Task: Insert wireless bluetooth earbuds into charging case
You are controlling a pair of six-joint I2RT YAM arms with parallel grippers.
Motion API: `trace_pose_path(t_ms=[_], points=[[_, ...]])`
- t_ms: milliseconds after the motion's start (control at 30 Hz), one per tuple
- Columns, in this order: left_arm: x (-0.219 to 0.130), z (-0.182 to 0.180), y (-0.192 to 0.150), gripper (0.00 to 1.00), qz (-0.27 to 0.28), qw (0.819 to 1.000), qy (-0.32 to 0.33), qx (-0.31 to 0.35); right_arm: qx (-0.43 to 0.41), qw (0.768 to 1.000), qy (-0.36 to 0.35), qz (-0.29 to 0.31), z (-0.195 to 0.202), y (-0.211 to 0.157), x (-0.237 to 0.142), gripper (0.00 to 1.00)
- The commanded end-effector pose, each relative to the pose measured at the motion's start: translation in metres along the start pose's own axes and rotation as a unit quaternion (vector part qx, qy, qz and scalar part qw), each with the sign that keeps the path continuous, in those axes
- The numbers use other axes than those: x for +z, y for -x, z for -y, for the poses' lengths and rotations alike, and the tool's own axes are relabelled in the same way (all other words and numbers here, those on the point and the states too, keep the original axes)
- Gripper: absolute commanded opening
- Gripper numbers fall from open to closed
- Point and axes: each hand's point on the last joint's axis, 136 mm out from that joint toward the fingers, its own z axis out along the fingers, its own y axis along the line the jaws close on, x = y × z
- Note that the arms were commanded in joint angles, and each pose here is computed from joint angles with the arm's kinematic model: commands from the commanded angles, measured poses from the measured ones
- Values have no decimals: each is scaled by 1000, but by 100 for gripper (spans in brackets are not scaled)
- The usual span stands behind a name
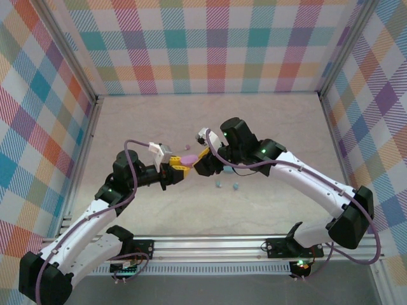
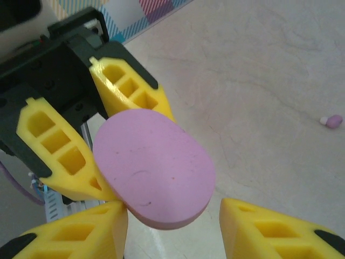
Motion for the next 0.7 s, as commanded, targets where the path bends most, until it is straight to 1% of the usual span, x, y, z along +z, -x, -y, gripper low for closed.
trace_pose_path(t_ms=[0,167,433,667], points=[[-5,18,20,0,23,999,-41,20,-24,999,-30,32,8,25,-7,49],[-5,22,19,0,23,998,-50,20,-23,999,-38,27,10,29,-7,50],[-9,26,22,0,32,998,-55,29,6,999,-39,-9,17,24,8,50],[-8,17,14,0,21,999,-31,16,17,1000,-15,6,4,38,-3,51]])
